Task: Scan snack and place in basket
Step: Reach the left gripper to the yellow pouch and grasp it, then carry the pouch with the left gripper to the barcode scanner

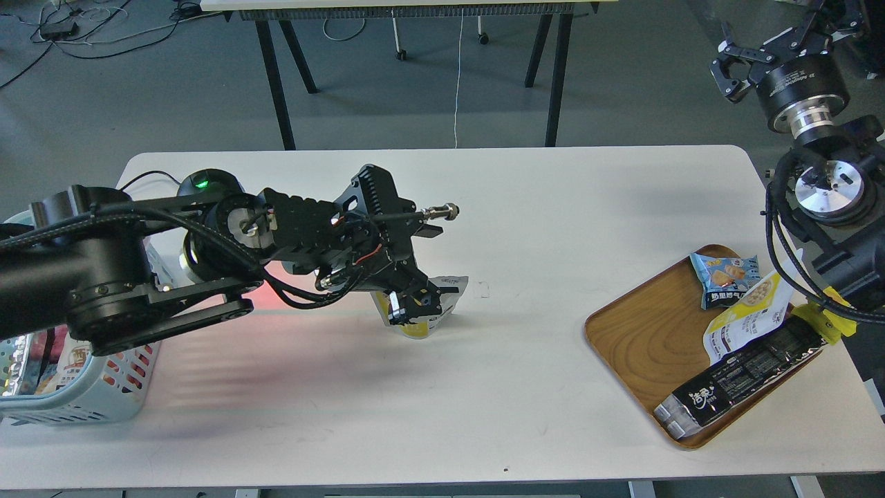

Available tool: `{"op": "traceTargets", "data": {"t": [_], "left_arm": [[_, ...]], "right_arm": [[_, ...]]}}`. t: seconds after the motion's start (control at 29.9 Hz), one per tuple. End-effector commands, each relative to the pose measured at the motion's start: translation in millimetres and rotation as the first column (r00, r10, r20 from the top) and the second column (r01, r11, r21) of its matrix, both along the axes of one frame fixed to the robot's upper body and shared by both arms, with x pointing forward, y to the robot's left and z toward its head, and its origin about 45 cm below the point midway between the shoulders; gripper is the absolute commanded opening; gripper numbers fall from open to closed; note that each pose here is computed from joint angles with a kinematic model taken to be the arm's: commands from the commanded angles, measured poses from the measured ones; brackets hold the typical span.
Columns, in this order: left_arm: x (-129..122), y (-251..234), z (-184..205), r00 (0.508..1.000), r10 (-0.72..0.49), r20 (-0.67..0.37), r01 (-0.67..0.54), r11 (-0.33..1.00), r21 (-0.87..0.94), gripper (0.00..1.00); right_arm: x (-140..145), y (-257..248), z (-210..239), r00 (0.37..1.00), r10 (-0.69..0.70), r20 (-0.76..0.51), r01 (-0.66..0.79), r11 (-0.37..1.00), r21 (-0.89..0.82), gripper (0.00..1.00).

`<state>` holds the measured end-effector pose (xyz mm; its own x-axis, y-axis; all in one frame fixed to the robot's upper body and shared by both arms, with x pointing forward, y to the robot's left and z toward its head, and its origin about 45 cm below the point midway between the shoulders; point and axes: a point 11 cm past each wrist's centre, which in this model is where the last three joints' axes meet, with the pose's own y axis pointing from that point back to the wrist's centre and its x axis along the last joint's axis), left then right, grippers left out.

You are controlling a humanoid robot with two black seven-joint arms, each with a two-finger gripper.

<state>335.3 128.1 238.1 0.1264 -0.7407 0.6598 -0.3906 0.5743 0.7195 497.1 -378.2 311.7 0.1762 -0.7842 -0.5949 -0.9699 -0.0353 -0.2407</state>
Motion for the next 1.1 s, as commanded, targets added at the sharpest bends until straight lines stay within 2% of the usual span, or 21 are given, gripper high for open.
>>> {"op": "traceTargets", "data": {"t": [0.0, 0.07, 0.23, 0.3, 0.5, 0.63, 0.8, 1.07], "left_arm": [[-4, 4, -8, 0.999, -0.006, -0.040, 0.006, 1.000, 0.002, 0.82], [-4, 6, -12, 0.999, 0.006, -0.049, -0.005, 1.000, 0.005, 0.74], [-3, 4, -16, 0.998, 0.010, -0.057, -0.010, 1.000, 0.003, 0.45], [-2, 5, -17, 0.998, 0.015, -0.057, -0.015, 1.000, 0.004, 0.42], [10, 15, -18, 0.997, 0.058, -0.050, -0.058, 0.998, 0.015, 0.21], [9, 15, -19, 0.997, 0.056, -0.053, -0.055, 0.998, 0.018, 0.07], [10, 17, -18, 0.997, 0.059, -0.050, -0.058, 0.998, 0.022, 0.00], [-1, 12, 2, 0.999, 0.000, -0.053, -0.002, 1.000, -0.029, 0.00]], "right_arm": [[-1, -3, 1, 1.000, -0.002, -0.003, 0.002, 1.000, -0.010, 0.99], [-1, -3, 0, 1.000, -0.002, -0.006, 0.002, 1.000, -0.011, 0.99], [-3, -5, -7, 1.000, -0.006, -0.020, 0.006, 1.000, -0.014, 0.99], [-3, -5, -9, 1.000, -0.007, -0.023, 0.006, 1.000, -0.014, 0.99], [-3, -4, -7, 1.000, -0.004, -0.020, 0.004, 1.000, -0.015, 0.99], [-1, -3, -3, 1.000, -0.004, -0.013, 0.004, 1.000, -0.015, 0.99], [-1, -4, -2, 1.000, -0.006, -0.010, 0.005, 1.000, -0.017, 0.99], [-1, -11, 3, 1.000, -0.016, -0.004, 0.016, 1.000, -0.026, 0.99]]}}
